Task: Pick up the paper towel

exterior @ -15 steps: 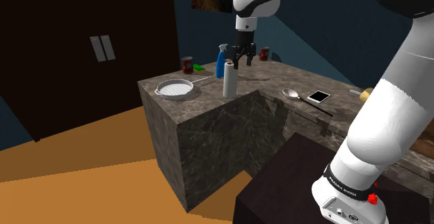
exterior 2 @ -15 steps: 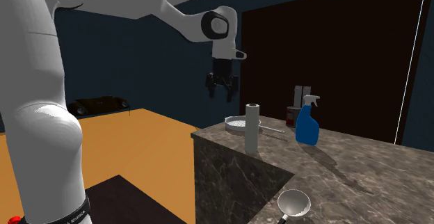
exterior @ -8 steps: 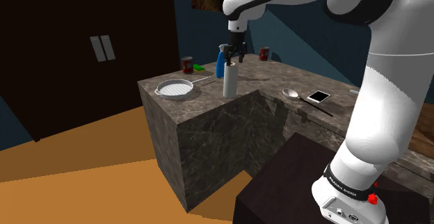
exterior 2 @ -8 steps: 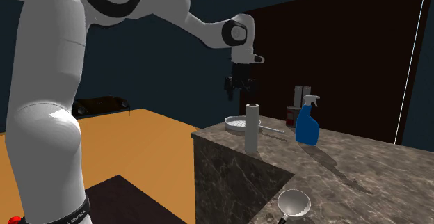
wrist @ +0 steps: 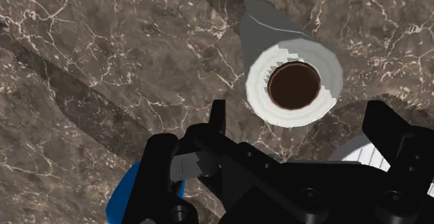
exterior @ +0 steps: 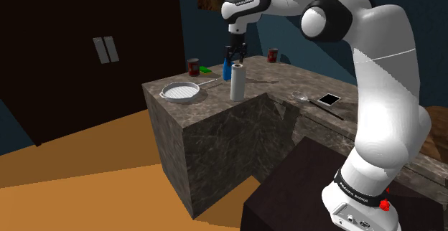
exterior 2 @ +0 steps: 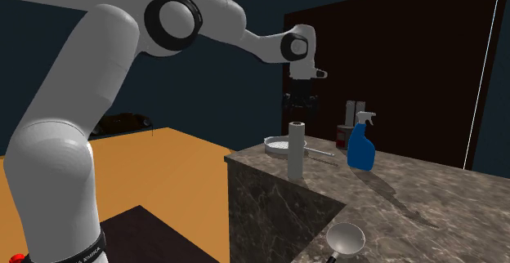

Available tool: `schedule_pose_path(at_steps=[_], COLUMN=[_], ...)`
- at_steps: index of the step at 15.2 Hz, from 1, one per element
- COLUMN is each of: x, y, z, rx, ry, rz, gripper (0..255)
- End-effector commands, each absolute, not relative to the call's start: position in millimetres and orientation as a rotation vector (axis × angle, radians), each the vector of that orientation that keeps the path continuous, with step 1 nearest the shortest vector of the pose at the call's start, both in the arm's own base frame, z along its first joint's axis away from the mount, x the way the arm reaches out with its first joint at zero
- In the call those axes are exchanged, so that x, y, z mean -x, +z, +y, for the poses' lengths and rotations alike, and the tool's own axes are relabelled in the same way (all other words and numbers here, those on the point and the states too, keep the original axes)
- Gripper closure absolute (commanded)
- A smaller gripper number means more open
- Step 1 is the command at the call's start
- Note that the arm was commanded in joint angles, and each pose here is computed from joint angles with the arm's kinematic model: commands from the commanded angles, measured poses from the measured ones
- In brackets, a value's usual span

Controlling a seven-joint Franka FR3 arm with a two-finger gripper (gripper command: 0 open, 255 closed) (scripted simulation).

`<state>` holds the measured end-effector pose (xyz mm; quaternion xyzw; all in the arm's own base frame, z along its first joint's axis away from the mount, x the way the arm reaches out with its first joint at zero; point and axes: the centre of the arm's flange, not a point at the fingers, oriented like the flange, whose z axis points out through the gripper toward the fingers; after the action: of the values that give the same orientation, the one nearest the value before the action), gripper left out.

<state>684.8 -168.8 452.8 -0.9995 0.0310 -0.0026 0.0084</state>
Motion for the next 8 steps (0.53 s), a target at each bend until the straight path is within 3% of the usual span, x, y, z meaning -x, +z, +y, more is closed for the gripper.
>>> schedule_pose_path(at_steps=[1, 7, 8], x=[-688, -688, -688], y=[444, 420, 420], z=[-169, -169, -169], rx=[3.124, 3.124, 3.124], ry=[-0.011, -0.011, -0.011], rz=[0.096, 0.096, 0.096], gripper=[0, 0, 255])
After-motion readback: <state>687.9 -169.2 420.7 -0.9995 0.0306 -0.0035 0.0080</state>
